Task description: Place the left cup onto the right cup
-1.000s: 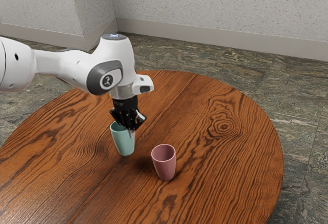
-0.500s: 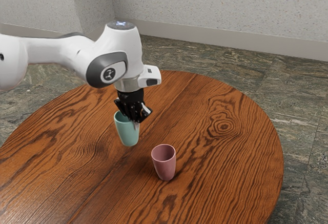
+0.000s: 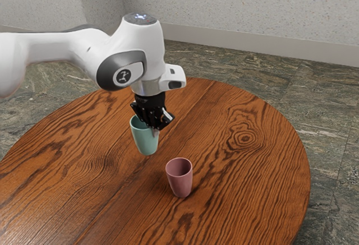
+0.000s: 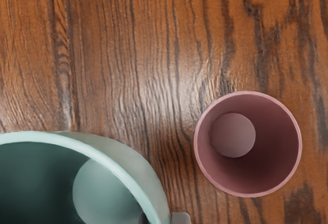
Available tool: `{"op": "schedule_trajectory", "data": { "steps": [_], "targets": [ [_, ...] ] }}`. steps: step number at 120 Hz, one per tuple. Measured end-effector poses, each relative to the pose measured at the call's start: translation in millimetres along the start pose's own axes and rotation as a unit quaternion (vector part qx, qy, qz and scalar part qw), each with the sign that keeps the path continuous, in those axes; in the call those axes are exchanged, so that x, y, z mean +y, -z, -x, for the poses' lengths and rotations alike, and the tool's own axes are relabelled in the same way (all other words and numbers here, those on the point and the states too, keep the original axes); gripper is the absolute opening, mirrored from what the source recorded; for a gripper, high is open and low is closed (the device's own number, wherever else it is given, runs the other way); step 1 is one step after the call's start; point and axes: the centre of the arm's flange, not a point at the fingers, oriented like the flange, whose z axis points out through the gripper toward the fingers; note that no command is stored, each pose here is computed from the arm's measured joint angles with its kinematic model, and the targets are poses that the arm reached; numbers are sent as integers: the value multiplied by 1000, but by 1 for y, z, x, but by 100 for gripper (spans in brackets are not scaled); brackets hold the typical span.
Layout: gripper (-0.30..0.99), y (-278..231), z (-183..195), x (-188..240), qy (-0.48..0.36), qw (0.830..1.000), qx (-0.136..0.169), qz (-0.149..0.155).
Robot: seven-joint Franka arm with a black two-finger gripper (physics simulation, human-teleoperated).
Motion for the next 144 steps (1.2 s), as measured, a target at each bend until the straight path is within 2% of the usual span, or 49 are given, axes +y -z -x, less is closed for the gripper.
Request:
{"op": "schedule_trajectory", "data": {
  "steps": [81,144],
  "targets": [
    [-9,2,10,36,12,1000,-4,0],
    [-9,12,11,65,10,1000,6,4]
  ]
}}
